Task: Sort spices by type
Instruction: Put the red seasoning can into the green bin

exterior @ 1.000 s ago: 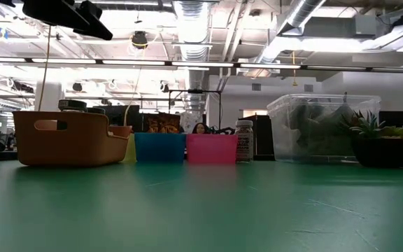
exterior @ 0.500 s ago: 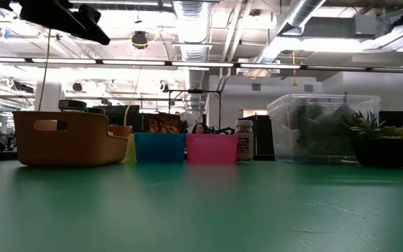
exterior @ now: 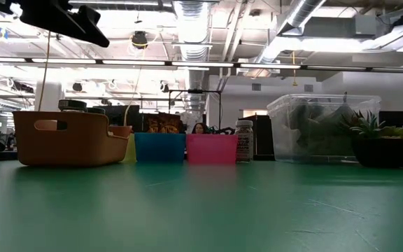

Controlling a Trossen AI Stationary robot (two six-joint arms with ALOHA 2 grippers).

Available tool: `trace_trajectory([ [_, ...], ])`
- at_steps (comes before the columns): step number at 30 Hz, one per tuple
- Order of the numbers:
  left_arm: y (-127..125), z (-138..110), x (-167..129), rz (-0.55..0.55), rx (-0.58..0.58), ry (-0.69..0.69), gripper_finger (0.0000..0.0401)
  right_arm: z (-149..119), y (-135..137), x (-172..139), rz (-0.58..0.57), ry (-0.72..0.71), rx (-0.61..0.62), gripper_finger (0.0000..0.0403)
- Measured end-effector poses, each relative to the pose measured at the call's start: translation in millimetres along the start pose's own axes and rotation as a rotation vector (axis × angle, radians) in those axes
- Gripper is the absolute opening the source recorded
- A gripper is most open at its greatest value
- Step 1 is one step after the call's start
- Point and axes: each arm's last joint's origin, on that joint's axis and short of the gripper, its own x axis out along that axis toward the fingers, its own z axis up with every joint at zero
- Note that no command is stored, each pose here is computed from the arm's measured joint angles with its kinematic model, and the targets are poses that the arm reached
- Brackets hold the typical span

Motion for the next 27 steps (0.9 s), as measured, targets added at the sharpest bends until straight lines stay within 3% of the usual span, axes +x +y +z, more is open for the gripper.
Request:
trace_trajectory([
  [7, -0.3, -1.9, 0.2, -0.003, -0.01, 0.02, 0.0249, 9.2, 2.2, -4.0, 0.011, 0.021, 0.002, 0.0234],
  [12, 5.4, -3.8, 1.2, 0.028, -0.032, 0.036, 0.0249, 35.0, 6.7, -15.1, 0.054, 0.028, 0.022, 0.0234],
  [17, 17.5, -5.7, 0.3, 0.035, -0.063, 0.086, 0.0244, 78.0, 6.4, -33.1, 0.118, 0.024, 0.036, 0.0234],
  [27, 40.0, -10.3, 27.6, 0.004, -0.118, 0.243, 0.0235, 170.2, -24.3, -77.1, 0.167, -0.152, -0.024, 0.0234],
])
